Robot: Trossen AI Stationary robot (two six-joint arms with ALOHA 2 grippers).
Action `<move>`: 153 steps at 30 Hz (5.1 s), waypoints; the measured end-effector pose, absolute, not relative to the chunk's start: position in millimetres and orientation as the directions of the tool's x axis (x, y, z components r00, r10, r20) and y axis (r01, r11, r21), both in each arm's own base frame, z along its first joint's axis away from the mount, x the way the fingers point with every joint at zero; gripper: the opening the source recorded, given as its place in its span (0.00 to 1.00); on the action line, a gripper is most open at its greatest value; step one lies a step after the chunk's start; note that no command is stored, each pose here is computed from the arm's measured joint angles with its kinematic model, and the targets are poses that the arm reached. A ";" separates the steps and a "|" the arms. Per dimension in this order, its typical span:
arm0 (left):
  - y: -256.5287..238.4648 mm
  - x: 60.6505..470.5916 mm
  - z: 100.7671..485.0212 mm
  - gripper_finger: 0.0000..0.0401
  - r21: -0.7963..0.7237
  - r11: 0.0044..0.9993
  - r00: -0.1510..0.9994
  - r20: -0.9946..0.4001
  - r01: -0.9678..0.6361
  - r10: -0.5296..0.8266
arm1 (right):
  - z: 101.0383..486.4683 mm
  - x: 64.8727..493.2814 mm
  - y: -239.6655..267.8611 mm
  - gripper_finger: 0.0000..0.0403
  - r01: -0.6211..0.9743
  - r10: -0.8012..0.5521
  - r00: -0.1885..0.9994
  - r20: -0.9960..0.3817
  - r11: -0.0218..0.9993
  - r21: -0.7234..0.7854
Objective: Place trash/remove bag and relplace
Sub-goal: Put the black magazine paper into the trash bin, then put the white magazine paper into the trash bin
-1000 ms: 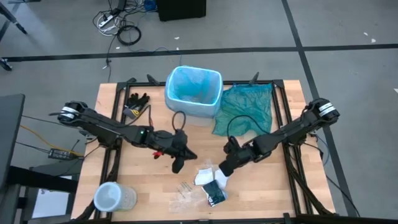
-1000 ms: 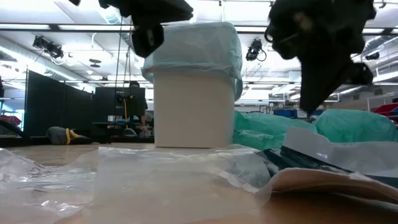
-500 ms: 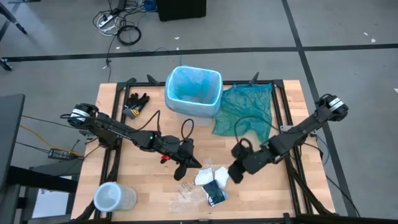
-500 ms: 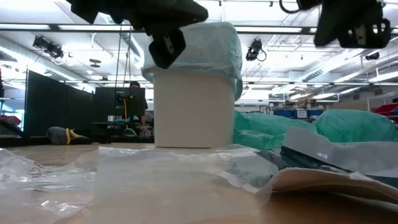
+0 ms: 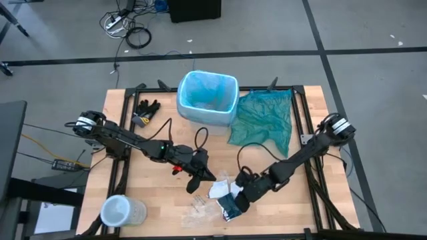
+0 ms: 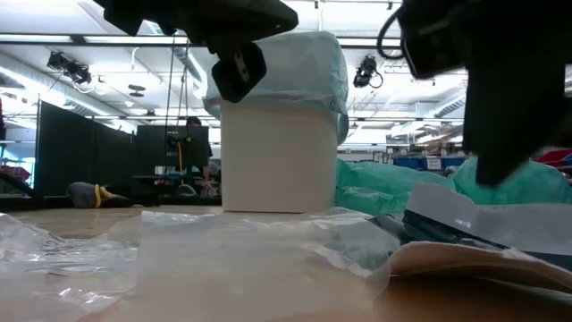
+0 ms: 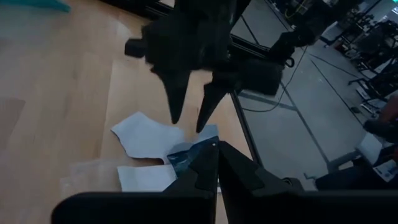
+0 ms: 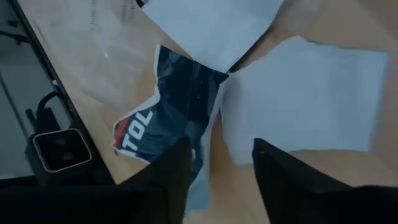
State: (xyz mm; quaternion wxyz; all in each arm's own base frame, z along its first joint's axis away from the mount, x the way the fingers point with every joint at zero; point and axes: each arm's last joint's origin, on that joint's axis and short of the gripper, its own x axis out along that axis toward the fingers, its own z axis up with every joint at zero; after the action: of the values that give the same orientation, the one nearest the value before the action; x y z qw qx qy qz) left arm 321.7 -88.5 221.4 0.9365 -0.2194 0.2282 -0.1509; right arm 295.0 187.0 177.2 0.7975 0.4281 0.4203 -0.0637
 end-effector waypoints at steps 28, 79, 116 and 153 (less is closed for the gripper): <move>-87.7 321.7 220.8 0.05 -0.470 0.868 0.858 -0.370 0.159 -0.357 | 140.0 314.5 198.4 0.19 0.526 0.232 0.624 -0.746 0.581 0.621; -60.3 306.3 285.6 0.05 -0.535 0.798 0.931 -0.055 0.279 -0.362 | 460.9 289.9 -32.2 0.00 0.558 -0.471 0.822 -0.320 0.778 0.289; -54.7 306.1 271.4 0.05 -0.553 0.826 0.944 -0.199 0.113 -0.263 | 367.2 202.7 35.1 0.43 0.567 -0.014 0.570 -0.821 0.730 0.382; -56.1 305.4 270.0 0.05 -0.544 0.824 0.926 -0.212 0.155 -0.314 | 140.2 210.9 177.2 0.42 0.619 -0.185 0.773 -0.607 0.009 0.785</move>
State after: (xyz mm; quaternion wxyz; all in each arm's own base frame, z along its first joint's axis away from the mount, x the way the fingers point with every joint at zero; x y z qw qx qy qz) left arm 305.4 -56.1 270.0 0.9436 -0.2691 0.1477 -0.1241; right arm 210.9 177.2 140.2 0.6898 0.6408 0.1692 -0.2914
